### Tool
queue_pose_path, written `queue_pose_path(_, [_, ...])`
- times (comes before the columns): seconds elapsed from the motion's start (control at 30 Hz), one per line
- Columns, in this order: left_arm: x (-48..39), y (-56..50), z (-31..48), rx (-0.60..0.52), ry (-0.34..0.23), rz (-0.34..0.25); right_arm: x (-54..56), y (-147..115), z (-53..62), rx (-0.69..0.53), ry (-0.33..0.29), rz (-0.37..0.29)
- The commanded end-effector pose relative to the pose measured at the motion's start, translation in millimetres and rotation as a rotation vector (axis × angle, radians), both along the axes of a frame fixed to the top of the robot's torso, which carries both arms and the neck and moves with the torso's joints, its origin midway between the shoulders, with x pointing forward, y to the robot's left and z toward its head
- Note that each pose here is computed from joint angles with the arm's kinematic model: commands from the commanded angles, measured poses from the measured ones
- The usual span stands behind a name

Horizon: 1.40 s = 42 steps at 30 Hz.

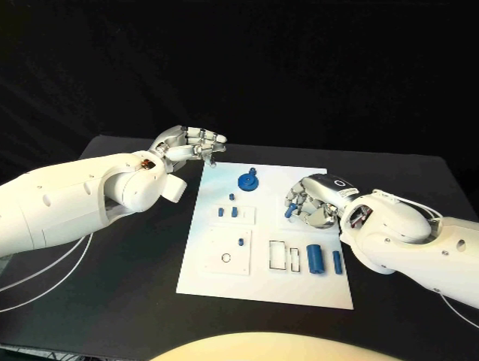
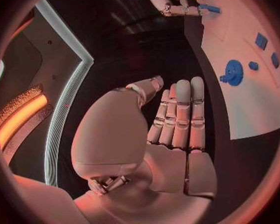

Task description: Assemble the parts on the task board

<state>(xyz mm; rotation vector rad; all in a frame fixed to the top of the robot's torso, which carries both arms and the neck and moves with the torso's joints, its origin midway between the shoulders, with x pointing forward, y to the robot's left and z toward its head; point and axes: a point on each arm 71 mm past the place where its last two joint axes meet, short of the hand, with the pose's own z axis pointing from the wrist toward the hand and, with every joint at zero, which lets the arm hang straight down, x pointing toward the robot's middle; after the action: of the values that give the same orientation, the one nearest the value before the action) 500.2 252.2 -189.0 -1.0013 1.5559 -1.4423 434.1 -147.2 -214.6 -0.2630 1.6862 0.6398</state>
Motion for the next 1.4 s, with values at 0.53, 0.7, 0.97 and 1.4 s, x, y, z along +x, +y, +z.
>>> queue_pose_path(0.53, [1.1,-7.8,0.0,-0.018,0.004,-0.027,-39.5,58.8,23.5,0.166,0.005,0.162])
queue_pose_path(0.7, [1.5,-9.9,-0.4,-0.02,0.005,-0.031,-49.6,83.0,12.1,0.183,0.031,0.219])
queue_pose_path(0.97, [1.1,-12.3,-0.3,-0.022,0.006,-0.035,-58.2,104.5,-12.0,0.177,0.075,0.261])
queue_pose_path(1.4, [0.8,-13.4,-0.4,-0.025,0.012,-0.037,-60.8,115.0,-36.2,0.13,0.119,0.275])
